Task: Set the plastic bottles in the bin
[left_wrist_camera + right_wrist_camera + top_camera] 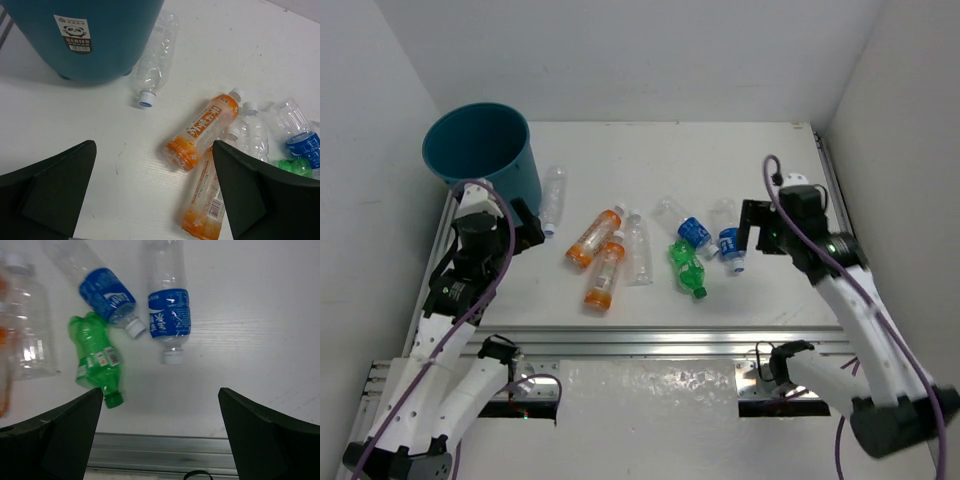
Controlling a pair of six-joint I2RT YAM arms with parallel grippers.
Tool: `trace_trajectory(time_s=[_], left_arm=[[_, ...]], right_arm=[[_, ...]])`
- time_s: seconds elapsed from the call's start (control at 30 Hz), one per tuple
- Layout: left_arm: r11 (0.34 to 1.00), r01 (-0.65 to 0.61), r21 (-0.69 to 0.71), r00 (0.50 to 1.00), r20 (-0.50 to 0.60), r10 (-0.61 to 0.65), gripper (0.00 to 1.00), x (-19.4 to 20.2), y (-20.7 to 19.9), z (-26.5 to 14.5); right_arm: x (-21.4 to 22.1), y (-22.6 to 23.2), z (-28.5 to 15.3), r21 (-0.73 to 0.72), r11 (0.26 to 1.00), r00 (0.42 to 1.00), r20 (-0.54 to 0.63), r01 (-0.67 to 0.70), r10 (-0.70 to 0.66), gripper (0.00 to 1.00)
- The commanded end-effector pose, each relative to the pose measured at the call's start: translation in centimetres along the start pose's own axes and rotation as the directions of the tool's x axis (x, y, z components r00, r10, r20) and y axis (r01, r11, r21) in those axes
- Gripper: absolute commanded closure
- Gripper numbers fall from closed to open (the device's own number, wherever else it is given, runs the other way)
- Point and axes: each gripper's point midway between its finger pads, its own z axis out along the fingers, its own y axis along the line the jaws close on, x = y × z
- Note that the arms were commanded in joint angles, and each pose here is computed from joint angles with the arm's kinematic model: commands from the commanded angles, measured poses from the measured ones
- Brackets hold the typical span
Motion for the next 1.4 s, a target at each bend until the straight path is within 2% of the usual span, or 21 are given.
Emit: trace_trajectory(time_s=[0.0, 0.03, 0.13, 0.3, 0.43, 0.53, 0.57, 0.73, 0.77, 0.87, 0.9, 0.97, 1.03, 1.07, 1.1, 1.17, 1.2, 1.23, 1.27, 1.33, 1.37], left_arm=[[1.0, 0.003, 0.031, 0.999, 0.035, -0.004, 0.0, -1.1, -0.6, 0.2], [1.0, 0.002, 0.031, 0.999, 0.034, -0.003, 0.0, -1.0, -0.6, 0.2], [0.999, 0.002, 0.035, 0.999, 0.036, -0.004, 0.0, -1.0, -0.6, 0.1], [0.998, -0.003, 0.057, 1.0, 0.032, 0.002, 0.0, -0.9, -1.0, 0.2], [0.998, -0.007, 0.064, 1.0, 0.019, 0.006, 0.0, -0.7, -1.2, 0.3], [0.998, -0.007, 0.067, 1.0, 0.018, 0.006, 0.0, -0.6, -1.2, 0.3], [0.997, -0.006, 0.071, 1.0, 0.021, 0.005, 0.0, -0.7, -1.3, 0.3], [0.996, -0.017, 0.092, 1.0, -0.004, 0.018, 0.0, -0.2, -1.7, 0.7], [0.995, -0.018, 0.094, 1.0, -0.007, 0.018, 0.0, -0.2, -1.8, 0.7], [0.993, -0.02, 0.113, 1.0, -0.009, 0.021, 0.0, -0.2, -2.2, 0.7], [0.992, -0.021, 0.125, 1.0, -0.012, 0.023, 0.0, -0.3, -2.4, 0.6], [0.983, -0.014, 0.184, 1.0, -0.024, 0.018, 0.0, -0.2, -3.5, 0.5], [0.952, 0.017, 0.306, 0.999, -0.054, -0.001, 0.0, 0.0, -5.9, -0.1], [0.936, 0.034, 0.35, 0.998, -0.063, -0.013, 0.0, -0.3, -7.1, -0.3], [0.886, 0.07, 0.458, 0.996, -0.082, -0.036, 0.0, -0.7, -9.4, -1.3], [0.807, 0.107, 0.58, 0.992, -0.12, -0.046, 0.0, -1.1, -12.8, -2.5], [0.722, 0.14, 0.678, 0.989, -0.13, -0.069, 0.0, -2.1, -15.3, -4.0], [0.652, 0.151, 0.743, 0.986, -0.157, -0.05, 0.0, -1.8, -17.8, -5.4], [0.567, 0.169, 0.806, 0.985, -0.151, -0.08, 0.0, -3.1, -19.9, -6.9], [0.434, 0.176, 0.883, 0.984, -0.162, -0.068, 0.0, -3.3, -23.3, -9.9], [0.394, 0.178, 0.902, 0.984, -0.166, -0.067, 0.0, -3.7, -24.6, -10.5]], right_arm=[[-0.9, -1.5, 5.0, 0.105, 0.993, 0.997, -0.062, 0.058, -0.052, 0.02], [0.2, -1.9, 7.5, 0.127, 0.989, 0.987, -0.15, 0.073, -0.053, 0.06], [0.7, -2.4, 11.6, 0.119, 0.988, 0.971, -0.229, 0.098, -0.069, 0.13], [1.5, -1.1, 15.7, -0.009, 0.997, 0.953, -0.294, 0.075, -0.075, 0.12], [2.5, -1.7, 18.7, 0.003, 0.995, 0.931, -0.355, 0.098, -0.091, 0.12], [4.1, -2.5, 20.1, 0.016, 0.995, 0.91, -0.408, 0.095, -0.08, 0.2], [4.9, -2.8, 20.5, 0.016, 0.997, 0.906, -0.419, 0.08, -0.066, 0.26], [7.2, -3.8, 21.5, 0.039, 0.998, 0.891, -0.453, 0.056, -0.033, 0.35], [7.4, -3.9, 21.5, 0.04, 0.998, 0.89, -0.456, 0.057, -0.032, 0.45], [6.9, -3.7, 20.6, 0.04, 0.998, 0.899, -0.438, 0.05, -0.028, 0.6], [5.3, -3.5, 19.7, 0.036, 0.998, 0.922, -0.387, 0.043, -0.026, 0.69], [4.0, -3.4, 18.3, 0.045, 0.998, 0.942, -0.334, 0.039, -0.022, 0.75], [0.9, -2.2, 15.5, 0.007, 0.999, 0.977, -0.213, 0.034, -0.032, 0.78], [-0.1, -0.8, 14.4, -0.058, 0.998, 0.985, -0.169, 0.034, -0.043, 0.79], [-1.8, 1.2, 12.0, -0.13, 0.99, 0.995, -0.076, 0.055, -0.065, 0.79], [-2.9, 4.6, 9.3, -0.294, 0.953, 0.997, 0.002, 0.075, -0.078, 0.78], [-3.4, 8.1, 6.3, -0.479, 0.872, 0.995, 0.054, 0.095, -0.079, 0.78], [-3.4, 9.8, 4.6, -0.563, 0.819, 0.994, 0.072, 0.106, -0.08, 0.78], [-2.9, 12.7, 2.1, -0.707, 0.697, 0.993, 0.083, 0.119, -0.086, 0.78], [-3.1, 14.9, -1.6, -0.799, 0.579, 0.986, 0.144, 0.164, -0.081, 0.79], [-3.4, 16.3, -3.3, -0.835, 0.508, 0.977, 0.198, 0.211, -0.08, 0.79]])
